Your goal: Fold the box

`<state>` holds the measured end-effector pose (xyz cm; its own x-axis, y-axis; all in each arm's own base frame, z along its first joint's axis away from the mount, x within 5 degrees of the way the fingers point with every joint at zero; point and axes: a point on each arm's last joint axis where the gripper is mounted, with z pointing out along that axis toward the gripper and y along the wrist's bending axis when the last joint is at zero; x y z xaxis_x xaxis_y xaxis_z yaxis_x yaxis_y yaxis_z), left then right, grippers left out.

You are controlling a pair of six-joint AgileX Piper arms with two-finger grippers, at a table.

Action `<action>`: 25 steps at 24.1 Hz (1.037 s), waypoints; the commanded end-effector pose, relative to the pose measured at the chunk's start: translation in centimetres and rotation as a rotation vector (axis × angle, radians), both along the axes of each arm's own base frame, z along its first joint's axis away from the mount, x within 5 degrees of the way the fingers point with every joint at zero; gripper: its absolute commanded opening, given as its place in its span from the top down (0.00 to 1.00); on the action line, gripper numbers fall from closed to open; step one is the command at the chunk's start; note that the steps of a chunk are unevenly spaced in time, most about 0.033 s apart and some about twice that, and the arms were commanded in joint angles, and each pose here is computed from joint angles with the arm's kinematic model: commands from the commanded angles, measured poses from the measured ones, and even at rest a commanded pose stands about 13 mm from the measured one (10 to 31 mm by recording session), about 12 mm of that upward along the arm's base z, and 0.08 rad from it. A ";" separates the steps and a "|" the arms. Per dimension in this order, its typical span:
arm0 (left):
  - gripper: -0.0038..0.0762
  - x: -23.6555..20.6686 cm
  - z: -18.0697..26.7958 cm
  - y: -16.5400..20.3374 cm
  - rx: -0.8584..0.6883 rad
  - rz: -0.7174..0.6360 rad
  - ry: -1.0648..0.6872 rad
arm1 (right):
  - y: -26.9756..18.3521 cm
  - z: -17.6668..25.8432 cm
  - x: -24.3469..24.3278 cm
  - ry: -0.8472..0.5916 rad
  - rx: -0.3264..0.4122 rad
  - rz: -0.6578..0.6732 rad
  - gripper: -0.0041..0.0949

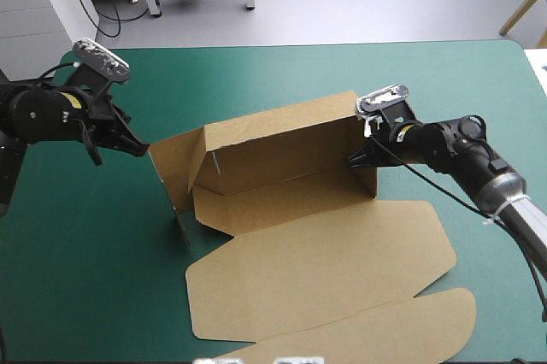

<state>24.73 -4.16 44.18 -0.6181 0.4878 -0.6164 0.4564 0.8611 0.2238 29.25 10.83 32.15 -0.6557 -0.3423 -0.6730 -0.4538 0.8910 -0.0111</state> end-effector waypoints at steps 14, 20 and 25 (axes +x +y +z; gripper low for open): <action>0.94 -0.5 2.1 2.2 -0.030 0.088 -0.129 | -2.8 5.8 -0.5 0.051 -0.014 -0.154 0.98; 0.94 -0.4 2.1 2.2 -0.039 0.086 -0.140 | -4.9 1.0 3.5 0.276 0.000 -0.182 0.98; 0.94 -0.3 2.2 2.1 -0.049 0.084 -0.150 | -4.4 -0.7 7.9 0.255 -0.011 -0.156 0.97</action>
